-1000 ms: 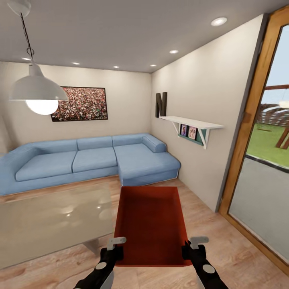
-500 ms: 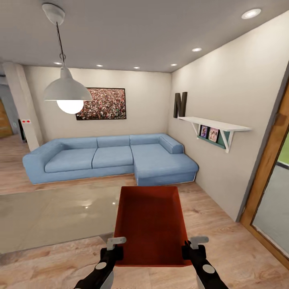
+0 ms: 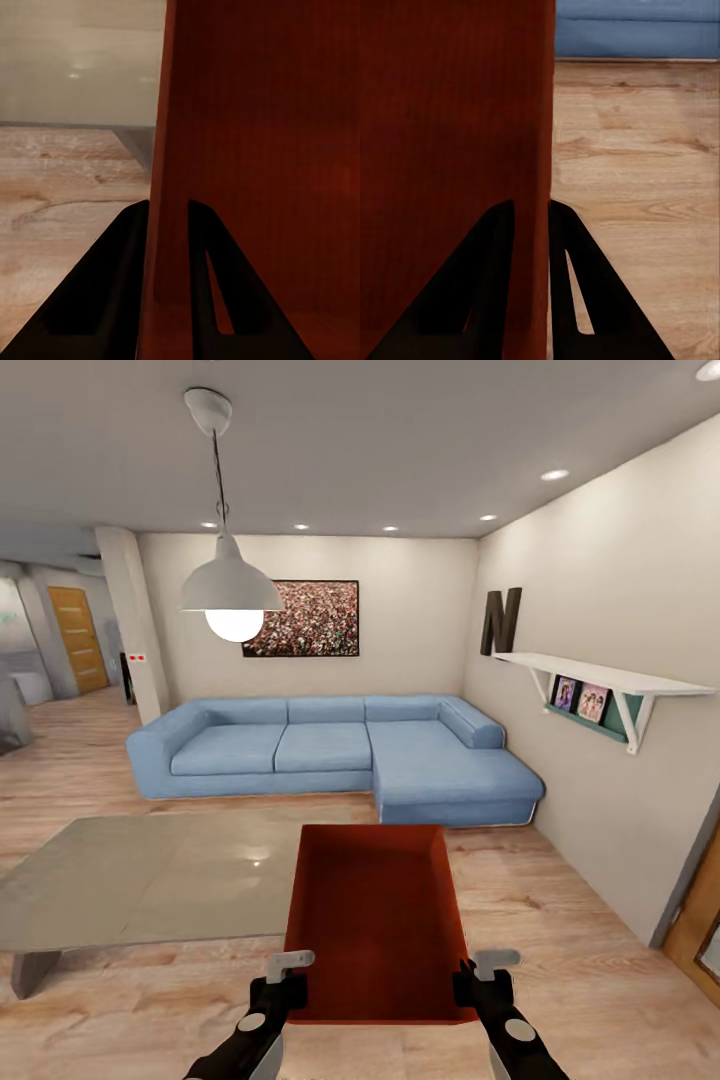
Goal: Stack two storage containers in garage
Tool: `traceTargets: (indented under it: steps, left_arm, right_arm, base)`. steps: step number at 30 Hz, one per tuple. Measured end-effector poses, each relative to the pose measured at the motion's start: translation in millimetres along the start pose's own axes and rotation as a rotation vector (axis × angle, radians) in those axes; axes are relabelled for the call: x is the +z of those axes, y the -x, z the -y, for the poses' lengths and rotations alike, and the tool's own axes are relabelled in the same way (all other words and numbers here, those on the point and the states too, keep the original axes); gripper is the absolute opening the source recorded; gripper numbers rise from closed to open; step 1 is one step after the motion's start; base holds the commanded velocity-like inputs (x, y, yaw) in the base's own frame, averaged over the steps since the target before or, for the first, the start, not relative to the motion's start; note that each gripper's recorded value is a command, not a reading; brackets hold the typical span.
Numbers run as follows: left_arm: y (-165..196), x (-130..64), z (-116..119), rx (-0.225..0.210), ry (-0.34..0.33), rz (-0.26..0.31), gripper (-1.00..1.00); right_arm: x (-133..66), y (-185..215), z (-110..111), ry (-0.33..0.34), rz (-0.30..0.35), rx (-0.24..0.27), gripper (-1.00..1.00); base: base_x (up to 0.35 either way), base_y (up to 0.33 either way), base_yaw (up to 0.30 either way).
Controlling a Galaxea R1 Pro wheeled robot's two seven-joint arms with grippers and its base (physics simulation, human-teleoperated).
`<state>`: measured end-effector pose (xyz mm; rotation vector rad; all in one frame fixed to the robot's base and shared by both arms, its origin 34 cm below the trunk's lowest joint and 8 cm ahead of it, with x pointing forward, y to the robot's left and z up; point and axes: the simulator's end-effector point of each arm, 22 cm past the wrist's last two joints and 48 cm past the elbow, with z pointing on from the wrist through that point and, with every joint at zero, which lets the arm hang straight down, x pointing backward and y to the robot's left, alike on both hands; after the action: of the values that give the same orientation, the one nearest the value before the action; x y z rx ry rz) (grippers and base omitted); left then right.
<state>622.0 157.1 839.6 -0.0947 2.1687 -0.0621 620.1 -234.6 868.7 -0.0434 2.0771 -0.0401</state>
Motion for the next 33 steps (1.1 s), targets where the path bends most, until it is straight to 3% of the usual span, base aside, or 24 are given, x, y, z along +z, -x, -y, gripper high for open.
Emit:
traceTargets:
  steps: [15,33]
  left_arm:
    - [0.5,0.0,-0.1,0.001,0.0,0.001,-1.0]
    - [0.7,-0.3,-0.2,0.001,0.0,0.0,-1.0]
  right_arm:
    - [-0.1,0.2,-0.1,-0.001,0.0,0.001,-1.0]
    - [-0.4,0.0,-0.2,-0.001,0.0,0.001,-1.0]
  base:
    - [0.011,0.01,0.3]
    - [0.23,0.225,0.3]
